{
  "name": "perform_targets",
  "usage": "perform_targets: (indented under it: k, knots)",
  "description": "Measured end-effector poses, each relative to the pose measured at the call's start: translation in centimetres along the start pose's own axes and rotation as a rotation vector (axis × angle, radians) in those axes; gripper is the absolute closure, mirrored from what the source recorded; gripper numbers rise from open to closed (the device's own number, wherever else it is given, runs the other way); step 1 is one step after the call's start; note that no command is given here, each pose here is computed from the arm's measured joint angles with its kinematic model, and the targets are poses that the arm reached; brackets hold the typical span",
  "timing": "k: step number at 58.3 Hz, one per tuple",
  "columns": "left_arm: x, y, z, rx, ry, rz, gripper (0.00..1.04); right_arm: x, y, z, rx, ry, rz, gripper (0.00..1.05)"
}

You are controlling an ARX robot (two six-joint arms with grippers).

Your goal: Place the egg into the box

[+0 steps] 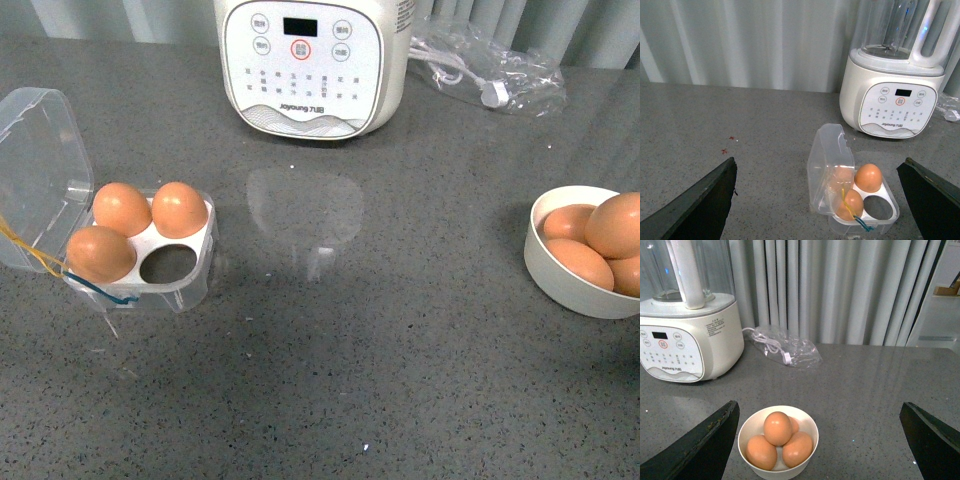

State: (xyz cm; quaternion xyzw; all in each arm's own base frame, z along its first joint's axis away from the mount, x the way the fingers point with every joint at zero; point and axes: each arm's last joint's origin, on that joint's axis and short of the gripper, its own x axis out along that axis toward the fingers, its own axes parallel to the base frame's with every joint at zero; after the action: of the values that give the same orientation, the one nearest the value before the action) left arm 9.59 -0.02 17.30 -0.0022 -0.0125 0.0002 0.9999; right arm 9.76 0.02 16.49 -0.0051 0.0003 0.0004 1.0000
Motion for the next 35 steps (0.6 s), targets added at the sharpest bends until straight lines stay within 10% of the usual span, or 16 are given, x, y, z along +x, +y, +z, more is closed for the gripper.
perform_targets:
  k: [9,20,35]
  knots:
    - [0.0,0.0,0.0,0.0,0.0,0.0,0.07,0.0,0.0,0.0,0.0,0.0,0.0,0.07]
    - [0.0,0.0,0.0,0.0,0.0,0.0,0.07,0.8,0.1,-0.4,-0.041,0.373,-0.036,0.07]
    - [0.0,0.0,0.0,0.0,0.0,0.0,0.07,4.4,0.0,0.4,-0.041,0.388,-0.025,0.07]
